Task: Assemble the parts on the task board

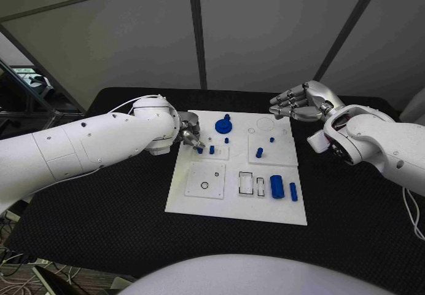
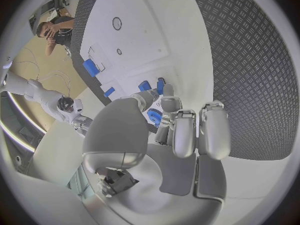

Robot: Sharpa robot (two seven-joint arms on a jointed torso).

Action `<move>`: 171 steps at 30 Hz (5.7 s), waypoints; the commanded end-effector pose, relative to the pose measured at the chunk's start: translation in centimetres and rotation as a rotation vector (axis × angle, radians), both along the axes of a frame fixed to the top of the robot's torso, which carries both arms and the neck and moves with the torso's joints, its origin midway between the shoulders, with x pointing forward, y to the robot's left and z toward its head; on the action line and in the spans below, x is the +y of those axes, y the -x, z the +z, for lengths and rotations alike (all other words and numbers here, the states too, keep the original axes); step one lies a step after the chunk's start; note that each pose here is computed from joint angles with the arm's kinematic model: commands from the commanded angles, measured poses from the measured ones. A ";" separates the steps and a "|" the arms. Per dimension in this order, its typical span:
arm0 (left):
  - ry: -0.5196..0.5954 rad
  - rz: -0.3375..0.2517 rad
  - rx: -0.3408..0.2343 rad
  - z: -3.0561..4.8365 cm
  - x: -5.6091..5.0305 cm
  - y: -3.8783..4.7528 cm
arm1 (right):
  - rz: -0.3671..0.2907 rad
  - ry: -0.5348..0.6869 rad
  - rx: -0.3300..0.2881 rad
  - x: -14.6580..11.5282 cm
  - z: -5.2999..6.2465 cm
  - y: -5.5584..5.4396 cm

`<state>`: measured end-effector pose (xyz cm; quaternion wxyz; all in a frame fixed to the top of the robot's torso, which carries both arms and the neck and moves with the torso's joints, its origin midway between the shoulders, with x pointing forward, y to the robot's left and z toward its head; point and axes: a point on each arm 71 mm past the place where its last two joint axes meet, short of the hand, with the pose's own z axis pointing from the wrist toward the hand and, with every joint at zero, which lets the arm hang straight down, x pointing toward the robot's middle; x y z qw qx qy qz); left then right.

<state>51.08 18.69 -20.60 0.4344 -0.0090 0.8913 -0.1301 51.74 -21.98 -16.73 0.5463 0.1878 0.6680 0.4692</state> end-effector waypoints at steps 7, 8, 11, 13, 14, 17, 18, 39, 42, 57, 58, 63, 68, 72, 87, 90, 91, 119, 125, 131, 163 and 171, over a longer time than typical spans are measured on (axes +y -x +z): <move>-0.032 -0.003 0.034 -0.81 0.0 0.46 | 0.009 -0.001 -0.004 0.1 0.1 0.0; -0.032 -0.002 0.034 -0.80 0.0 0.47 | 0.010 -0.001 -0.004 0.1 0.1 0.0; -0.031 0.000 0.032 -0.79 0.0 0.47 | 0.010 -0.001 -0.004 0.1 0.1 0.0; -0.030 0.000 0.030 -0.78 0.0 0.46 | 0.010 -0.001 -0.004 0.1 0.1 0.0; -0.029 0.001 0.029 -0.77 0.0 0.46 | 0.010 -0.001 -0.004 0.1 0.1 0.0; -0.025 0.000 0.026 -0.75 -0.1 0.44 | 0.011 -0.001 -0.005 0.1 0.1 0.0; -0.024 -0.001 0.025 -0.75 -0.1 0.44 | 0.011 -0.001 -0.005 0.2 0.1 0.0; -0.008 0.020 0.047 -1.00 -0.2 0.13 | 0.011 -0.001 -0.004 0.2 0.1 0.0; -0.007 0.029 0.045 -1.02 -0.1 0.03 | 0.011 -0.001 -0.004 0.2 0.1 0.0; 0.015 0.070 0.012 -0.87 0.6 -0.31 | 0.010 -0.001 -0.004 0.1 0.1 0.0; 0.018 0.073 0.009 -0.83 0.7 -0.32 | 0.010 -0.001 -0.004 0.1 0.1 0.0; 0.037 0.089 -0.014 -0.50 1.1 -0.41 | 0.008 0.000 -0.004 0.0 0.1 0.0; 0.117 0.120 -0.051 0.18 1.3 -0.75 | 0.007 0.000 -0.004 0.0 0.1 0.0; 0.241 0.170 -0.078 0.62 1.7 -1.14 | 0.006 0.000 -0.005 0.0 0.1 -0.1; 0.538 -0.088 -0.406 2.89 -1.7 -1.33 | 0.004 0.000 -0.004 0.0 0.1 -0.1; 0.502 -0.183 -0.461 2.74 -2.9 -0.94 | 0.005 0.000 -0.004 0.0 0.1 -0.1; 0.481 -0.218 -0.477 2.58 -3.3 -0.80 | 0.005 0.000 -0.004 0.0 0.1 -0.1; 0.147 -0.407 -0.437 -0.85 -6.7 -1.17 | 0.015 -0.003 -0.003 0.6 0.1 -0.1; 0.123 -0.390 -0.424 -1.20 -6.6 -1.51 | 0.016 -0.002 -0.004 0.6 0.1 -0.1; 0.114 -0.383 -0.417 -1.48 -6.5 -1.78 | 0.017 -0.002 -0.004 0.6 0.1 -0.1; 0.116 -0.393 -0.402 -1.94 -7.1 -1.72 | 0.024 -0.004 -0.004 0.9 0.1 -0.1; 0.143 -0.387 -0.433 -1.65 -7.0 -1.61 | 0.025 -0.004 -0.004 0.9 0.1 -0.1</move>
